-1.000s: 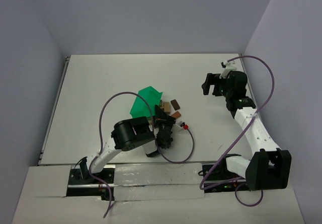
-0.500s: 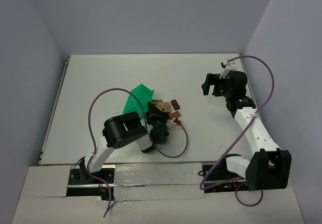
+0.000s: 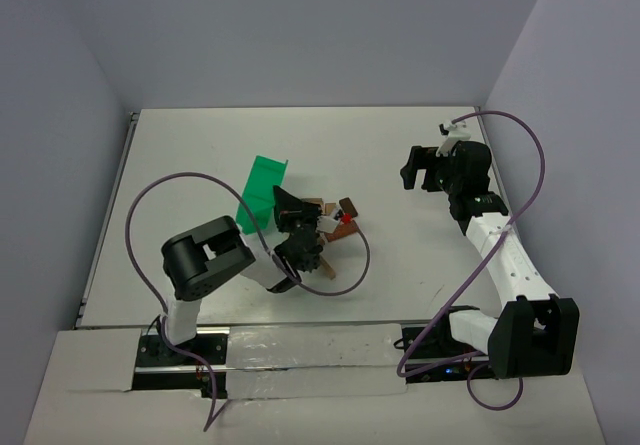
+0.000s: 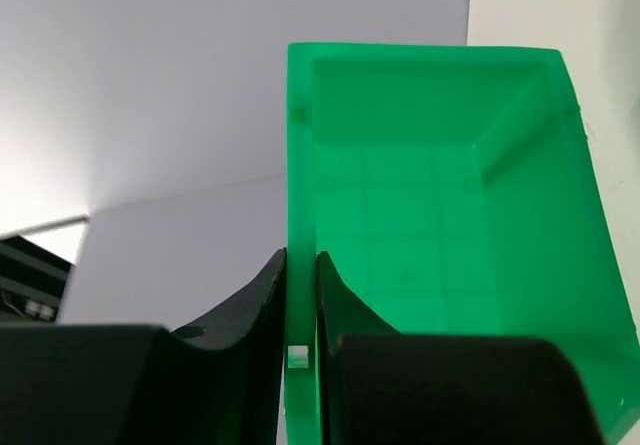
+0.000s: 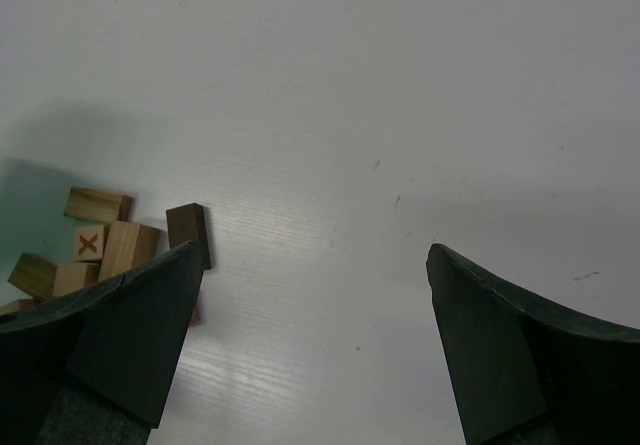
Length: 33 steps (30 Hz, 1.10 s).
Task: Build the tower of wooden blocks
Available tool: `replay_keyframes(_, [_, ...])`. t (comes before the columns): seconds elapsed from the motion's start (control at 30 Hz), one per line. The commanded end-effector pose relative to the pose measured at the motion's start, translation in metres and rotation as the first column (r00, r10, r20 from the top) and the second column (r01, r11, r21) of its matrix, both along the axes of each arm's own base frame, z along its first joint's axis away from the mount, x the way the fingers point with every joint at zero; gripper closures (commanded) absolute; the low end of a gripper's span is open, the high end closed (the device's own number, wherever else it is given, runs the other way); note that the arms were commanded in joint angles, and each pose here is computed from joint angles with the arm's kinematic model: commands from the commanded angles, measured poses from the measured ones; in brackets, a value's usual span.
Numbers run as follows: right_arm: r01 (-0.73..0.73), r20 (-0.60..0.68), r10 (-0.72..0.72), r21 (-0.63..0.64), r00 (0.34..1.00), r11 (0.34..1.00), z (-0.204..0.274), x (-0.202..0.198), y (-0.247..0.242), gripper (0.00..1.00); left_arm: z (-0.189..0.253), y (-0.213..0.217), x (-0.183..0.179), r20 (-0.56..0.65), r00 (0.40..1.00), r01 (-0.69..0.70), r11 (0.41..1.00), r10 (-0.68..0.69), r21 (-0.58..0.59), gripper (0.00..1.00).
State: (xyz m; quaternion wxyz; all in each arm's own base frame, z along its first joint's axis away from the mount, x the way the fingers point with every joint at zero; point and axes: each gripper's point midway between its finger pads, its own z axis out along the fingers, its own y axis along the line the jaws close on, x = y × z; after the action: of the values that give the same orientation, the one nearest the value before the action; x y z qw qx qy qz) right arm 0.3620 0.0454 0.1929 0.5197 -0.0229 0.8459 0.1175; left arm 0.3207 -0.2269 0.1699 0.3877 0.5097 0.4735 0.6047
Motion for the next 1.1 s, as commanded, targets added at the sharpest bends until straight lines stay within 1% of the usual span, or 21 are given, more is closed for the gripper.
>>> replay_keyframes(0.0, [-0.003, 0.034, 0.002, 0.012, 0.999, 1.0, 0.013, 0.006, 0.0, 0.0, 0.048, 0.036, -0.001, 0.172, 0.98, -0.014, 0.892, 0.103, -0.452, 1.0])
replay_keyframes(0.13, [-0.003, 0.032, 0.002, 0.01, 0.999, 1.0, 0.013, 0.006, 0.0, 0.0, 0.056, 0.056, 0.017, 0.107, 0.98, -0.093, 0.852, 0.171, -0.515, 1.0])
replay_keyframes(0.2, [-0.001, 0.03, 0.001, 0.01, 1.0, 1.0, 0.012, 0.006, 0.0, 0.0, 0.051, 0.064, 0.035, 0.061, 0.977, -0.116, 0.744, 0.206, -0.658, 1.0])
replay_keyframes(0.27, [-0.003, 0.028, 0.003, 0.011, 1.0, 1.0, 0.011, 0.006, 0.0, 0.0, 0.045, 0.075, 0.044, -0.08, 0.97, -0.213, 0.654, 0.228, -0.725, 1.0])
replay_keyframes(0.37, [-0.005, 0.025, 0.004, 0.012, 1.0, 1.0, 0.01, 0.006, 0.0, 0.0, 0.046, 0.095, 0.051, -0.233, 0.941, -0.334, 0.563, 0.246, -0.756, 1.0])
replay_keyframes(0.4, [-0.007, 0.024, 0.007, 0.013, 1.0, 1.0, 0.01, 0.007, 0.001, 0.0, 0.046, 0.102, 0.056, -0.263, 0.937, -0.346, 0.504, 0.23, -0.792, 1.0])
replay_keyframes(0.5, [-0.01, 0.015, 0.01, 0.013, 1.0, 1.0, 0.007, 0.008, 0.001, 0.0, 0.046, 0.121, 0.061, -0.344, 0.921, -0.389, 0.37, 0.183, -0.844, 1.0])
replay_keyframes(0.57, [-0.013, 0.015, 0.012, 0.012, 1.0, 1.0, 0.007, 0.008, 0.002, 0.0, 0.042, 0.137, 0.063, -0.386, 0.908, -0.418, 0.299, 0.164, -0.857, 1.0])
replay_keyframes(0.67, [-0.016, 0.013, 0.016, 0.014, 1.0, 1.0, 0.007, 0.009, 0.003, 0.0, 0.035, 0.171, 0.065, -0.428, 0.893, -0.448, 0.191, 0.14, -0.873, 1.0])
replay_keyframes(0.77, [-0.021, 0.01, 0.02, 0.016, 1.0, 1.0, 0.006, 0.009, 0.003, 0.0, 0.03, 0.204, 0.067, -0.436, 0.893, -0.447, 0.108, 0.109, -0.888, 1.0])
replay_keyframes(0.8, [-0.021, 0.009, 0.021, 0.017, 1.0, 1.0, 0.005, 0.009, 0.003, 0.0, 0.027, 0.205, 0.067, -0.443, 0.894, -0.448, 0.088, 0.073, -0.89, 1.0])
replay_keyframes(0.83, [-0.023, 0.008, 0.023, 0.017, 1.0, 1.0, 0.005, 0.009, 0.004, 0.0, 0.026, 0.227, 0.069, -0.442, 0.891, -0.449, 0.059, 0.106, -0.892, 1.0])
replay_keyframes(0.87, [-0.025, 0.007, 0.025, 0.018, 1.0, 1.0, 0.005, 0.009, 0.004, 0.0, 0.023, 0.24, 0.07, -0.444, 0.89, -0.449, 0.036, 0.109, -0.893, 1.0])
replay_keyframes(0.93, [-0.03, -0.004, 0.03, 0.02, 1.0, 0.999, 0.002, 0.01, 0.005, 0.0, 0.017, 0.251, 0.073, -0.443, 0.896, -0.443, -0.006, 0.021, -0.897, 1.0])
replay_keyframes(0.97, [-0.031, -0.005, 0.031, 0.02, 1.0, 0.999, 0.002, 0.01, 0.005, 0.0, 0.018, 0.27, 0.074, -0.432, 0.9, -0.431, -0.03, 0.059, -0.902, 1.0])
replay_keyframes(1.0, [-0.033, -0.009, 0.033, 0.02, 0.999, 0.999, 0.0, 0.01, 0.005, 0.0, 0.017, 0.295, 0.074, -0.423, 0.902, -0.419, -0.066, 0.08, -0.906, 1.0])
replay_keyframes(1.07, [-0.035, -0.017, 0.035, 0.02, 0.999, 0.999, -0.002, 0.01, 0.006, 0.0, 0.013, 0.308, 0.081, -0.415, 0.907, -0.408, -0.104, 0.068, -0.907, 1.0])
